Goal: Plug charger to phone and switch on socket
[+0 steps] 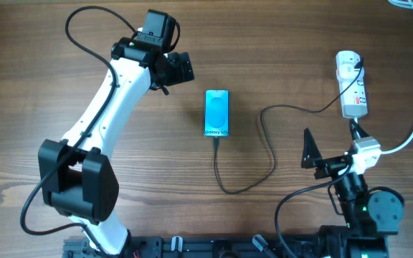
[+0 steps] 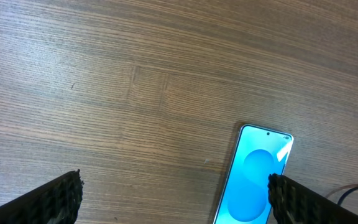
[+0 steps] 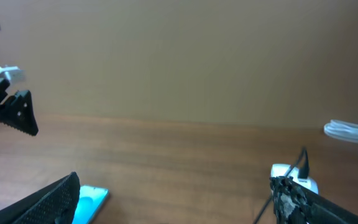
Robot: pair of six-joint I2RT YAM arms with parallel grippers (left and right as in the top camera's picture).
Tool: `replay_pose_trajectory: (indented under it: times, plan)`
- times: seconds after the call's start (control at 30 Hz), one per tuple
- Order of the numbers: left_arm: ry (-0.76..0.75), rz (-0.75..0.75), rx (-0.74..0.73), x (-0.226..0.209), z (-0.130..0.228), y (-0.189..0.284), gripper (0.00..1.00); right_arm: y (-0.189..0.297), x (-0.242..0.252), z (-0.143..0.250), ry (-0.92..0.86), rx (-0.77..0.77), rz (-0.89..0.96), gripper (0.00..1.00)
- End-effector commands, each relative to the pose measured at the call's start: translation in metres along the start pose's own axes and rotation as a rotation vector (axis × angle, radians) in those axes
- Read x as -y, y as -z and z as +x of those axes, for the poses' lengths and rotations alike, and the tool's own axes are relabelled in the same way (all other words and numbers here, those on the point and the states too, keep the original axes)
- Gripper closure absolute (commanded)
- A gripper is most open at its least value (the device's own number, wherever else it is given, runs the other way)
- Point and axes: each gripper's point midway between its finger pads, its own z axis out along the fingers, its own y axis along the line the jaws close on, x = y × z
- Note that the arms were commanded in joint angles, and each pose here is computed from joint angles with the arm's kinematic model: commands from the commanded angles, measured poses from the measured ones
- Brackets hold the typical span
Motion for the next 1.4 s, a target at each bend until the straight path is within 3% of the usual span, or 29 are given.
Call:
replay_pose_trajectory:
  times: [0.0,0.4,0.53,0.67,1.37]
  plan:
    - [0.01,-0.012,0.008,-0.003,-0.002,-0.001,0.0,-0.003,-0.01,0.008,0.051,0.023,-0.047,0.0]
    - [0.01,-0.012,0.008,-0.003,-0.002,-0.001,0.0,-0.002,-0.007,0.021,0.086,0.164,-0.009,0.0]
    - [0.01,-0.012,0.008,-0.003,-0.002,-0.001,0.0,-0.003,0.007,0.029,0.057,0.127,0.064,0.0]
    - [0.01,-0.012,0.008,-0.003,-0.002,-0.001,0.0,-0.004,0.016,0.062,0.036,-0.008,0.111,0.0]
    - [0.01,-0.012,0.008,-0.003,-0.002,-0.001,0.0,-0.004,0.02,0.061,0.031,-0.004,0.133,0.0]
